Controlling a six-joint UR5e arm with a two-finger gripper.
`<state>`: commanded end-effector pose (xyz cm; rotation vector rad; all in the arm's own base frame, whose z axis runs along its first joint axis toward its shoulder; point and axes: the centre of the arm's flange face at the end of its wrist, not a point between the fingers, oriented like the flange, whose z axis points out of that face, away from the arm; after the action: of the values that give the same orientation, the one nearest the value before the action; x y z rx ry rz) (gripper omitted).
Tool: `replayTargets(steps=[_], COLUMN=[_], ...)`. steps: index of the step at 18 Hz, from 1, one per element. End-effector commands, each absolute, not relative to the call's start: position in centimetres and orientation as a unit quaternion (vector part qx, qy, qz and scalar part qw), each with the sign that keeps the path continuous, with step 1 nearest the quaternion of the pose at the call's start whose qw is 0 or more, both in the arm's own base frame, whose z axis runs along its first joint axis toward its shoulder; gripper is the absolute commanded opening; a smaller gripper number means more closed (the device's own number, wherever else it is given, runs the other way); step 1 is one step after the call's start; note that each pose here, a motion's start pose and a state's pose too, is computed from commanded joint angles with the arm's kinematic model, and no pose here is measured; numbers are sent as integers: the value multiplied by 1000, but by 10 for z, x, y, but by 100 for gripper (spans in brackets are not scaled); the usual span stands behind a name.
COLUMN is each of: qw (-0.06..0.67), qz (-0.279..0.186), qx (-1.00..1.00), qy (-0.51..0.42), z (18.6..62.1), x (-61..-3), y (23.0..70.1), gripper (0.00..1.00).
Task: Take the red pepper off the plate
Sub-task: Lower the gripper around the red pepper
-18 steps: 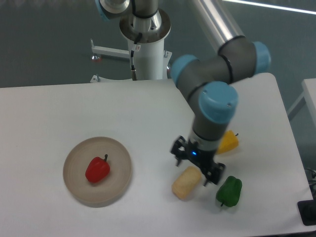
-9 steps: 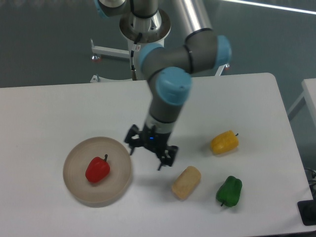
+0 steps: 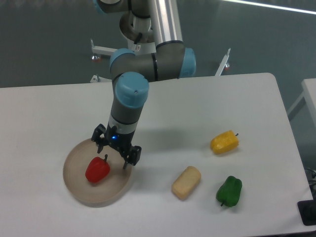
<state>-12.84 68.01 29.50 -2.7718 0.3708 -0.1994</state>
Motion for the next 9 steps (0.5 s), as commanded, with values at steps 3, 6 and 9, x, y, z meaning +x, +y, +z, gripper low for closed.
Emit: replayTargets(steps=[3, 6, 9], qw=[166, 160, 155], qz=[-71, -77, -80], qx=[-974, -973, -972], qy=[137, 146, 155], z=[286, 277, 273], x=[-123, -111, -95], y=[684, 687, 688], gripper=[100, 100, 100])
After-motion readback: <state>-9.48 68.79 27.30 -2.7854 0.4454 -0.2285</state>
